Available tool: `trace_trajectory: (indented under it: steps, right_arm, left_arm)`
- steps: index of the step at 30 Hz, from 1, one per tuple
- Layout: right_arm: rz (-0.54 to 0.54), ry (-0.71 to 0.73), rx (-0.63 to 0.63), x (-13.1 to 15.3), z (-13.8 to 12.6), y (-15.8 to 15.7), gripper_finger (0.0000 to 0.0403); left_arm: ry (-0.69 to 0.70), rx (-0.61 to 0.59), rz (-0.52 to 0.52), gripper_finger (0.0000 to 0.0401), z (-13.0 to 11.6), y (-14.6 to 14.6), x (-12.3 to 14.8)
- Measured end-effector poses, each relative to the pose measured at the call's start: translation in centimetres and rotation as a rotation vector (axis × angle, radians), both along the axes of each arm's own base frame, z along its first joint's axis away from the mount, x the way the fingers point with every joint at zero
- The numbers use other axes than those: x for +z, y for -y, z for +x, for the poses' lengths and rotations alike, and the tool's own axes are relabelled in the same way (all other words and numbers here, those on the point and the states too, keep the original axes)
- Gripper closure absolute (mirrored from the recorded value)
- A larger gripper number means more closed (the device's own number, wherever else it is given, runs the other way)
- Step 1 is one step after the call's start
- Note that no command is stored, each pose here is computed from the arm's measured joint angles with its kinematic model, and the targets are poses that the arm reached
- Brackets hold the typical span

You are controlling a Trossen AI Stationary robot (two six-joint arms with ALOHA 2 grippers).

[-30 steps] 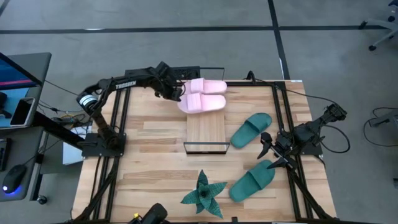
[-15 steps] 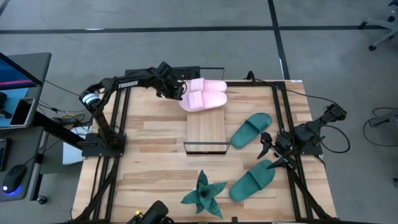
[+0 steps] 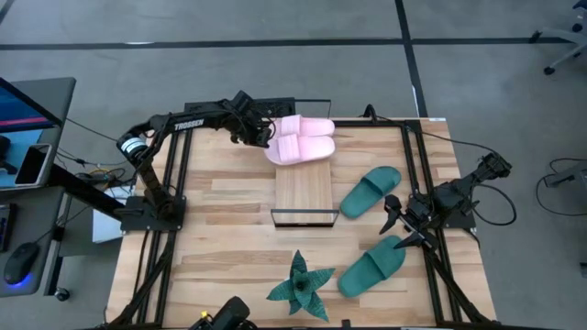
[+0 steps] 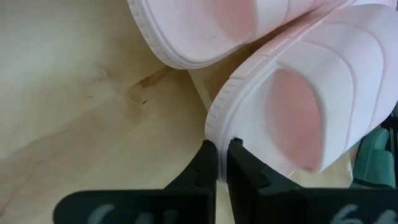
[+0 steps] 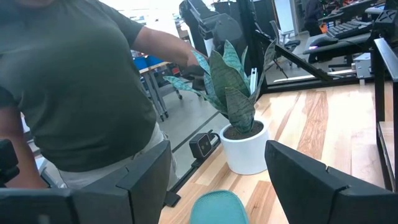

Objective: Pick and place slides into the shelf
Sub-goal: Put the pink slipper on the shelf

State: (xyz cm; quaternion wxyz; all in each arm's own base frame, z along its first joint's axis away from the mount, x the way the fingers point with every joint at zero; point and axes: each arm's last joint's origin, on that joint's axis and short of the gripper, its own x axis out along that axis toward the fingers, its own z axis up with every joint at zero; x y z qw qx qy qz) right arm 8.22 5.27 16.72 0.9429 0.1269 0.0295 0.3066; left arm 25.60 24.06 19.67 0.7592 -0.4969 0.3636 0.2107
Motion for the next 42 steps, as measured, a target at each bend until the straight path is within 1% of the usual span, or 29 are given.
trace_trajectory:
  steps: [15,21,30,42]
  right_arm:
    - [0.000,0.000,0.000,0.00,0.00,0.00,0.0149]
    - [0.000,0.000,0.000,-0.01,0.00,0.00,0.0149]
    - [0.000,0.000,0.000,-0.01,0.00,0.00,0.0149]
    - [0.000,0.000,0.000,-0.01,0.00,0.00,0.0149]
  left_arm:
    - [-0.016,0.007,0.016,0.0401,0.06,0.04,-0.03]
    - [-0.009,-0.011,0.018,0.0401,0.20,0.20,-0.02]
    - [0.011,-0.012,0.036,0.0366,0.37,0.07,0.12]
    - [0.011,-0.011,0.048,0.0361,0.42,0.04,0.16]
